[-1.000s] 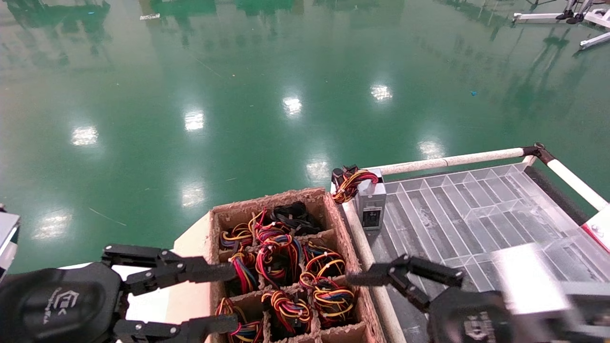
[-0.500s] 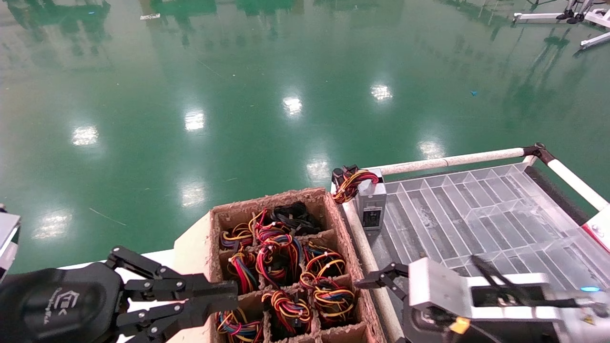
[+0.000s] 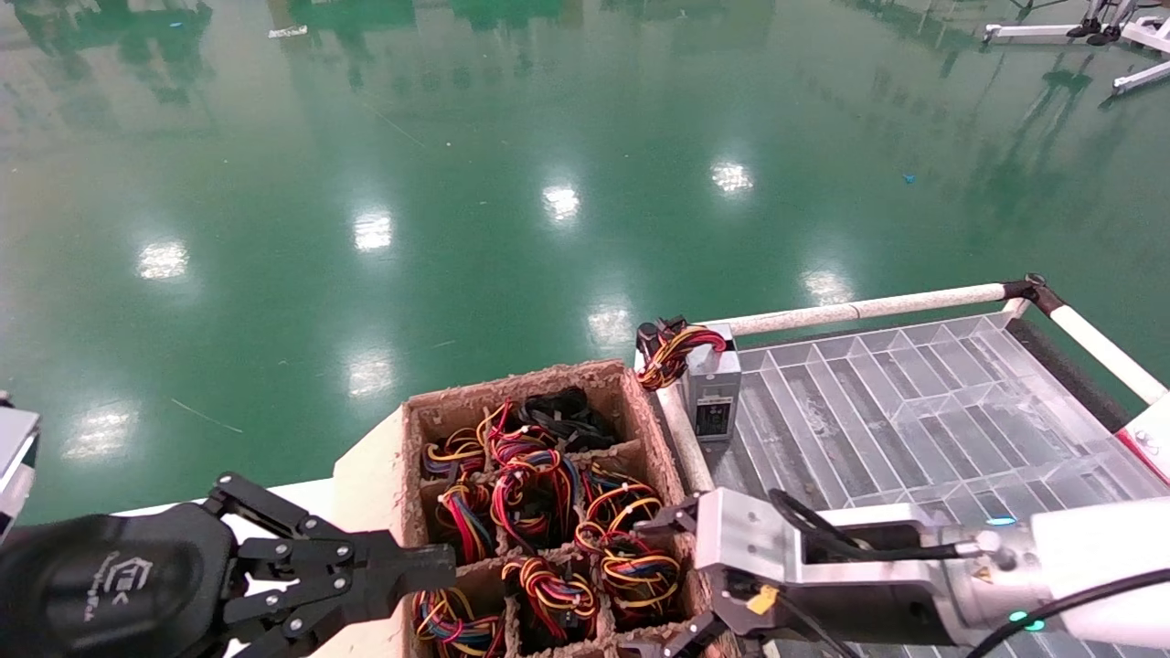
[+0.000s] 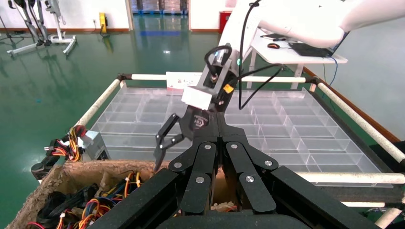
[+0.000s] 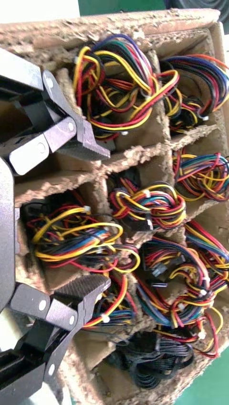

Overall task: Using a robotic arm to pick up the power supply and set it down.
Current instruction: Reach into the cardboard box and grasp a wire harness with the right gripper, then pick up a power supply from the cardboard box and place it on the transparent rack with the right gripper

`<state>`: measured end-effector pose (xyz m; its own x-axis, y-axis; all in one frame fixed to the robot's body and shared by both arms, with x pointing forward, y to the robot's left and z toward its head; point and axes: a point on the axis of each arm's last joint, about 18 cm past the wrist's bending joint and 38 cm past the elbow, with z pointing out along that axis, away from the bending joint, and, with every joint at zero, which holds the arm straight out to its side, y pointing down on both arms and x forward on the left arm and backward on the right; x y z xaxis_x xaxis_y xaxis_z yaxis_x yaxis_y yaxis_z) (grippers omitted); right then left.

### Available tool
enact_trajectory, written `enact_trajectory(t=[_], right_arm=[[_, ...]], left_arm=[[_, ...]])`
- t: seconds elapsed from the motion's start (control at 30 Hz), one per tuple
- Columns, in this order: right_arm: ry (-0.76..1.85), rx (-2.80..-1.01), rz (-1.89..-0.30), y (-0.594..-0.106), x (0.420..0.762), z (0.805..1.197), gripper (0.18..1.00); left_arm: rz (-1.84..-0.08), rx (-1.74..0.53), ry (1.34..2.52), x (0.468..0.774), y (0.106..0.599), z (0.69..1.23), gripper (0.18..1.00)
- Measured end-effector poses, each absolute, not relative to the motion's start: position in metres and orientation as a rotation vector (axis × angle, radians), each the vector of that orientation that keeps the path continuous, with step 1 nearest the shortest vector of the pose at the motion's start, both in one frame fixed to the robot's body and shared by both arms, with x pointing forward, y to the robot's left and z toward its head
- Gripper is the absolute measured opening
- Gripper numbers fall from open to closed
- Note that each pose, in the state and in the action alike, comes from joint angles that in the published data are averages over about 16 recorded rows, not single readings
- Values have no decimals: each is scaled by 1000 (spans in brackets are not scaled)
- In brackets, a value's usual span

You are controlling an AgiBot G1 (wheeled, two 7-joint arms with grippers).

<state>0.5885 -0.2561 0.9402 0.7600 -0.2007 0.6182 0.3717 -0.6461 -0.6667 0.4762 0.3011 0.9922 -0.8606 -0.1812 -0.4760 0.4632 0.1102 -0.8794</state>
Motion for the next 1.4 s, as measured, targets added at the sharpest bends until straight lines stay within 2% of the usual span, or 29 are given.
enact_trajectory(t=[0.17, 0.37, 0.7, 0.9, 1.1, 1.4], right_arm=[[-124, -2120, -878, -255, 595, 939, 855], [-112, -2138, -905, -259, 601, 937, 734], [-100, -2160, -935, -264, 606, 933, 485], [-95, -2161, -940, -265, 606, 932, 363], [-88, -2148, -939, -268, 603, 935, 275], [-83, -2060, -932, -276, 592, 957, 218]], left_arm=[[-1801, 274, 1922, 476, 301, 992, 191], [-1801, 274, 1922, 476, 301, 992, 191], [-1801, 274, 1922, 476, 301, 992, 192], [-1801, 274, 1922, 476, 301, 992, 201], [-1801, 274, 1922, 476, 301, 992, 229], [-1801, 274, 1922, 476, 301, 992, 337]])
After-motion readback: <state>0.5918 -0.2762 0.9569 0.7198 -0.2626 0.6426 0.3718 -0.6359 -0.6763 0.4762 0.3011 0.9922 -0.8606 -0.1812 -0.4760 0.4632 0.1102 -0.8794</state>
